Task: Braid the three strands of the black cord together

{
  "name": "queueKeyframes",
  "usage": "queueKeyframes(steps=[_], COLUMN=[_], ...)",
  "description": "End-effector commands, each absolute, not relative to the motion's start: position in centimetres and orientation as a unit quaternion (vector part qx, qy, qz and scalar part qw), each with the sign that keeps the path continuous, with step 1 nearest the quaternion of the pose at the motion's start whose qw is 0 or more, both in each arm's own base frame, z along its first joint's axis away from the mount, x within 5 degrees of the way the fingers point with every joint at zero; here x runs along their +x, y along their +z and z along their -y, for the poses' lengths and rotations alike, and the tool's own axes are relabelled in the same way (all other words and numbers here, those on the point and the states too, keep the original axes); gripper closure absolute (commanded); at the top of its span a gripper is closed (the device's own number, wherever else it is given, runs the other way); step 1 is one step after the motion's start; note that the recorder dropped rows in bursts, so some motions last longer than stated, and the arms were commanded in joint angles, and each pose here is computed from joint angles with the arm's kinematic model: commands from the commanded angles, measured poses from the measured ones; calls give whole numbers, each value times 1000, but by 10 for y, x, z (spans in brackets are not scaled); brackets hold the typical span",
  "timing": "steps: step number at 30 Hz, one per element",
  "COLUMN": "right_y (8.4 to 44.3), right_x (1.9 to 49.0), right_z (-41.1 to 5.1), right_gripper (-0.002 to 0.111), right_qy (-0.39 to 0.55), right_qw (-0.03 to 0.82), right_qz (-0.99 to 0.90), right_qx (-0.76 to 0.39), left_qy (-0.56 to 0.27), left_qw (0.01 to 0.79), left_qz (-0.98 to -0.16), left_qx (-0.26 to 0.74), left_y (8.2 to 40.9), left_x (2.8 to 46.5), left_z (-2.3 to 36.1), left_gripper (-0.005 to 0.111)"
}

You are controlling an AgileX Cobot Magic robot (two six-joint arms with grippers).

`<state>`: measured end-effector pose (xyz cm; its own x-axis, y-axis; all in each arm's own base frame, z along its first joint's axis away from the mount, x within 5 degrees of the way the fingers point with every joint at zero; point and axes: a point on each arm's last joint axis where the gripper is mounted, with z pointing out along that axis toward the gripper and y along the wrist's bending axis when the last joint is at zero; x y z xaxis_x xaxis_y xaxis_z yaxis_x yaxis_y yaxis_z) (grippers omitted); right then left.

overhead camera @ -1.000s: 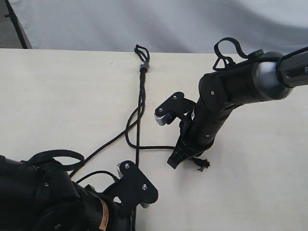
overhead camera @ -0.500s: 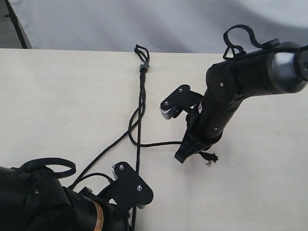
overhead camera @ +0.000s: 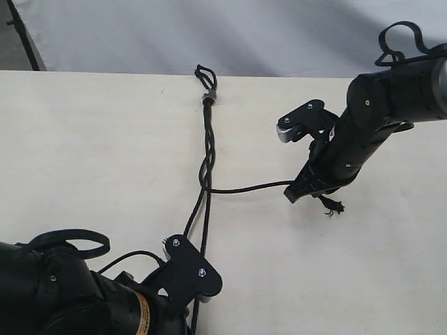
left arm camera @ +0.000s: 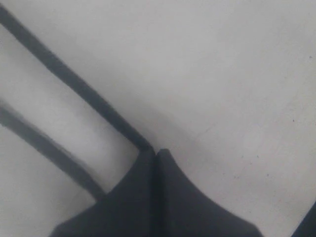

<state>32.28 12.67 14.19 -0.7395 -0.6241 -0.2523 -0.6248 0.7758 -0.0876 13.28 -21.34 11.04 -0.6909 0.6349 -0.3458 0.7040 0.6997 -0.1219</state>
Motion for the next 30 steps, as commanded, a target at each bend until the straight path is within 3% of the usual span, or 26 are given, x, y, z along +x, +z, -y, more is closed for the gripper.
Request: queueKeyframes(steps=[1,12,14,19,22,30], right_y=[144,123,123,122,127,175], right_x=[325,325,324,320,317,313], right_z=[-126,-128,-131,-139,-138,-139], right_gripper=[109,107,99,55,38,36], right_qy=[5,7,8,7,8,27], right_qw=[146,115,115,111,103,175], right_qz=[-935,-943,-944,-939,-941,-935], right_qx=[-324,-311,-310,-325,-323,-307], left_qy=[-82,-89,-100,-126,-132,-133], left_qw=[54,62,77,113,119,122], left_qz=[-924,-923,-921,-914,-913,-913], left_qx=[370,370,370,368,368,367], left_y=[94,99,107,128,133,133], left_x=[116,117,117,117,117,117], left_z=[198,198,199,199,199,200], left_gripper=[106,106,106,106,106,106])
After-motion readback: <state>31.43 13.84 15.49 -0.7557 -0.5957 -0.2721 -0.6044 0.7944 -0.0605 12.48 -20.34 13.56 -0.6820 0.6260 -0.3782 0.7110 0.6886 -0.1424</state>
